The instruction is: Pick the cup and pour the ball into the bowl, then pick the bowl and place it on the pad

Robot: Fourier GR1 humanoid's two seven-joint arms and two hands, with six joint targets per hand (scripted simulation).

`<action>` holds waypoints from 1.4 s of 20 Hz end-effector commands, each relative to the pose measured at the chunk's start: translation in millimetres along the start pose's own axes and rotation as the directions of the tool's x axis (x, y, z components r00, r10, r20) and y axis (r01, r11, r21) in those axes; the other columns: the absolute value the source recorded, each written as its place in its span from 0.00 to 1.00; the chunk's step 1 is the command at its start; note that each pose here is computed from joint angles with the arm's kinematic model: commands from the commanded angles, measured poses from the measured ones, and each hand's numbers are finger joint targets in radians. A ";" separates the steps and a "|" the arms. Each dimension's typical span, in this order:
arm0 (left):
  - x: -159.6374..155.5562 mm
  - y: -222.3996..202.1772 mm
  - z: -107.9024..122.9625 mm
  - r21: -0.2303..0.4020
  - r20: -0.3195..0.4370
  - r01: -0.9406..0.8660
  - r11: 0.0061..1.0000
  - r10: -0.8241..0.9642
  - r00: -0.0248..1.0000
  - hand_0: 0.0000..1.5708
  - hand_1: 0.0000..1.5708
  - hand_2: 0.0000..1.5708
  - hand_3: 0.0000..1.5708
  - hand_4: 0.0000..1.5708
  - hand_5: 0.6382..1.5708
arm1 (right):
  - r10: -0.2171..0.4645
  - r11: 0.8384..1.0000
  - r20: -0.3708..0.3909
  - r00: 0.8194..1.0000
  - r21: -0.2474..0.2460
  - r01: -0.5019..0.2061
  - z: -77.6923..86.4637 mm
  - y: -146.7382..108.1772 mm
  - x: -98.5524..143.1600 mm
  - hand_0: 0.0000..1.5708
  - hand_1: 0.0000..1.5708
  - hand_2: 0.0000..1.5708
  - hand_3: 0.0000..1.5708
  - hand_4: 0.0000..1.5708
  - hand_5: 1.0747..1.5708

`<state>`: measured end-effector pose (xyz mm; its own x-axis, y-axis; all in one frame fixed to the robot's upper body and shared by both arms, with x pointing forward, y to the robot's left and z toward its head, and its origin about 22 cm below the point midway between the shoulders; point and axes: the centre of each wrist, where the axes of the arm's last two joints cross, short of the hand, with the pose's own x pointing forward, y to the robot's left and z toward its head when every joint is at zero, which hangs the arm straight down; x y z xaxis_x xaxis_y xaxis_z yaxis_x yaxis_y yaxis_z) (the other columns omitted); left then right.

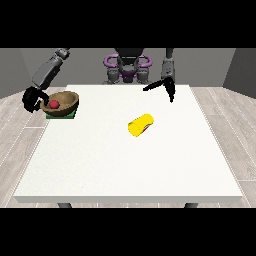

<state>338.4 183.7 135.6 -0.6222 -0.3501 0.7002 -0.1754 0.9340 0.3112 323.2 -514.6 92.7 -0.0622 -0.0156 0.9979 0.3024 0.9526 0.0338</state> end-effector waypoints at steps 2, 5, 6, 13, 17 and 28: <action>4.3 0.5 17.6 0.006 0.005 -0.035 0.999 0.035 0.999 0.00 0.00 0.00 0.00 0.00 0.99 | -0.095 0.995 0.006 0.995 -0.028 0.095 -4.0 -9.7 17.2 1.00 1.00 1.00 0.00 0.53 1.00; -1.3 14.6 14.9 -0.024 -0.047 -0.030 0.999 0.028 0.999 0.00 0.00 0.00 0.00 0.00 0.99 | -0.063 0.998 -0.065 0.996 -0.002 0.063 2.9 -18.8 13.1 1.00 1.00 1.00 0.00 0.45 1.00; 5.2 16.8 10.0 -0.036 -0.030 -0.035 0.999 0.034 0.999 0.00 0.00 0.00 0.00 0.00 1.00 | -0.070 0.997 -0.089 0.994 -0.023 0.068 2.9 -15.3 6.5 1.00 1.00 1.00 0.17 0.47 1.00; 8.6 13.0 16.4 -0.022 -0.050 -0.059 0.998 0.058 0.997 0.00 0.00 0.00 0.00 0.00 1.00 | 0.012 1.000 -0.117 0.993 0.017 -0.010 3.4 9.3 -23.2 1.00 1.00 1.00 0.58 0.44 0.99; 17.3 22.4 0.2 0.023 -0.009 -0.045 0.999 0.045 0.999 0.00 0.00 0.00 0.00 0.00 0.99 | 0.107 0.994 -0.135 0.985 0.033 -0.103 5.9 -5.1 -11.0 1.00 1.00 1.00 0.84 0.42 0.96; 33.9 36.5 29.7 0.013 -0.023 -0.036 0.999 0.036 0.999 0.00 0.00 0.00 0.00 0.00 0.99 | 0.202 0.968 -0.138 0.970 -0.125 -0.219 15.5 -48.7 29.6 0.00 0.00 0.24 0.13 0.00 0.82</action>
<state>301.0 203.8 151.7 -0.6322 -0.3118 0.7093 -0.1659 0.9487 0.2692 297.1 -555.6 130.0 0.1027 0.1190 0.9876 0.4203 0.8947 -0.1515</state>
